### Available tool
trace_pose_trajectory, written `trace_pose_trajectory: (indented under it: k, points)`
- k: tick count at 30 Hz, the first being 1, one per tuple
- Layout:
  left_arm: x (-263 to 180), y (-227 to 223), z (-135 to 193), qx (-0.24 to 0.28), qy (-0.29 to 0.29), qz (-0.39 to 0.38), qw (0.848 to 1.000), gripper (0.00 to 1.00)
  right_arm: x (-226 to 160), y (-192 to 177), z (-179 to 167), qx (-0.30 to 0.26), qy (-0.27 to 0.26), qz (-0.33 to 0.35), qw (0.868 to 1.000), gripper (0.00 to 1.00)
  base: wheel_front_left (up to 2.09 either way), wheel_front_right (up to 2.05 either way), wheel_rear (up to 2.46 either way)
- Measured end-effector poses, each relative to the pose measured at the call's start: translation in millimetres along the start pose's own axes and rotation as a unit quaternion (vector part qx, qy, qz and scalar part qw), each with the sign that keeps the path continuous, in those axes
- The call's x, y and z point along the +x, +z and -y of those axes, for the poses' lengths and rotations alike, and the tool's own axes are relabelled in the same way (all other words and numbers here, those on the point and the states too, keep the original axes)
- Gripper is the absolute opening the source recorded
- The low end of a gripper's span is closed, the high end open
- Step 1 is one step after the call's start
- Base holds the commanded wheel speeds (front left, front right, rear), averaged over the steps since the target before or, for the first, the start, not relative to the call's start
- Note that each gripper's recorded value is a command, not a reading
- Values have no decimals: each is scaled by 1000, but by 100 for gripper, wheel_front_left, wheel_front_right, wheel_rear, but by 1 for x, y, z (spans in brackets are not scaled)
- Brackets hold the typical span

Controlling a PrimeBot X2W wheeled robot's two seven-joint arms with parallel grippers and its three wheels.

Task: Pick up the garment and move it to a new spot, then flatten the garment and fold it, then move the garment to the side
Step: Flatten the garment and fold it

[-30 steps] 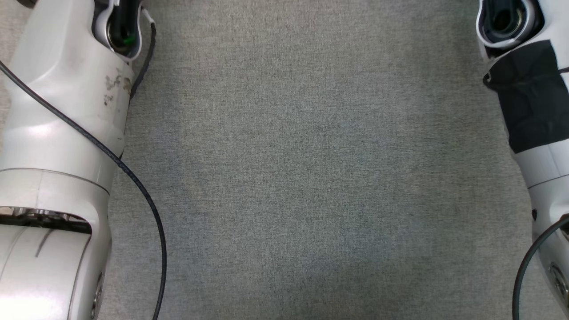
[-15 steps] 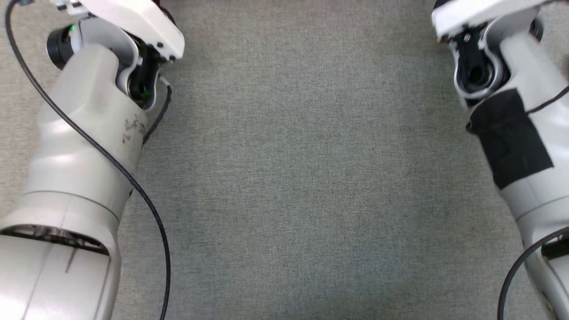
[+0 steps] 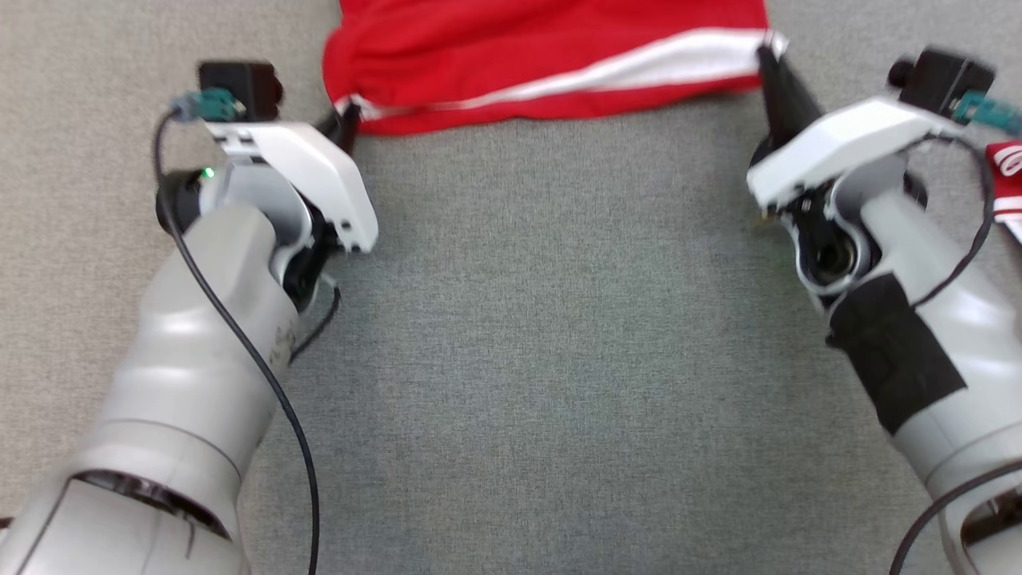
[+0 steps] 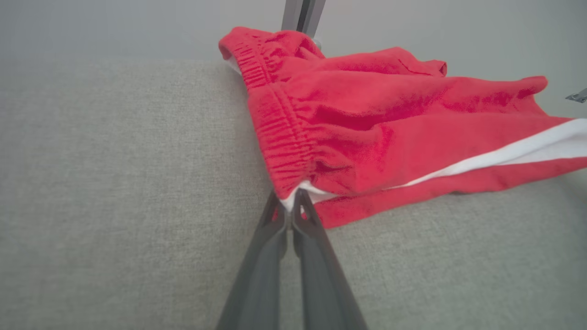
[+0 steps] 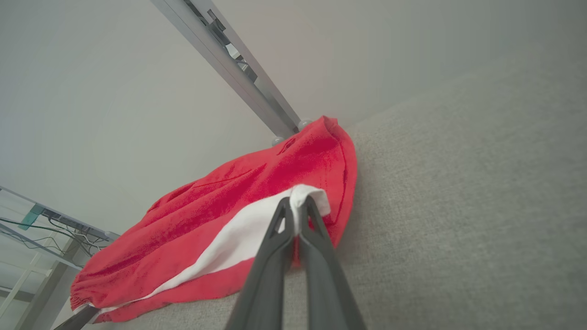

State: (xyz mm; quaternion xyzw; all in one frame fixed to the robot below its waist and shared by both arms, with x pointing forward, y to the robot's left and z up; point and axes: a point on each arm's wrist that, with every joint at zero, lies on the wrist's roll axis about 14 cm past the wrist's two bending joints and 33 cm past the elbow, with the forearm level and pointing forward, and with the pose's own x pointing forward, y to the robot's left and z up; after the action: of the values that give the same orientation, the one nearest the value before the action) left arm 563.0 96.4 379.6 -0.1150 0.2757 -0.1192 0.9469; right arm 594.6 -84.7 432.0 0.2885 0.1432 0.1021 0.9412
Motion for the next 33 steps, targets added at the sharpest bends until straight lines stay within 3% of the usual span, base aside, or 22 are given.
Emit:
trace_pose_trajectory:
  k: [12,33]
  points:
    - [-52,-35,14,65,-11,-43,997,0,-59,-29,7,-4,-19,-83,996,0,0,0,0]
    - [-135,-78,18,85,-5,-35,996,0,-143,-57,17,-31,-36,-144,988,0,0,0,0]
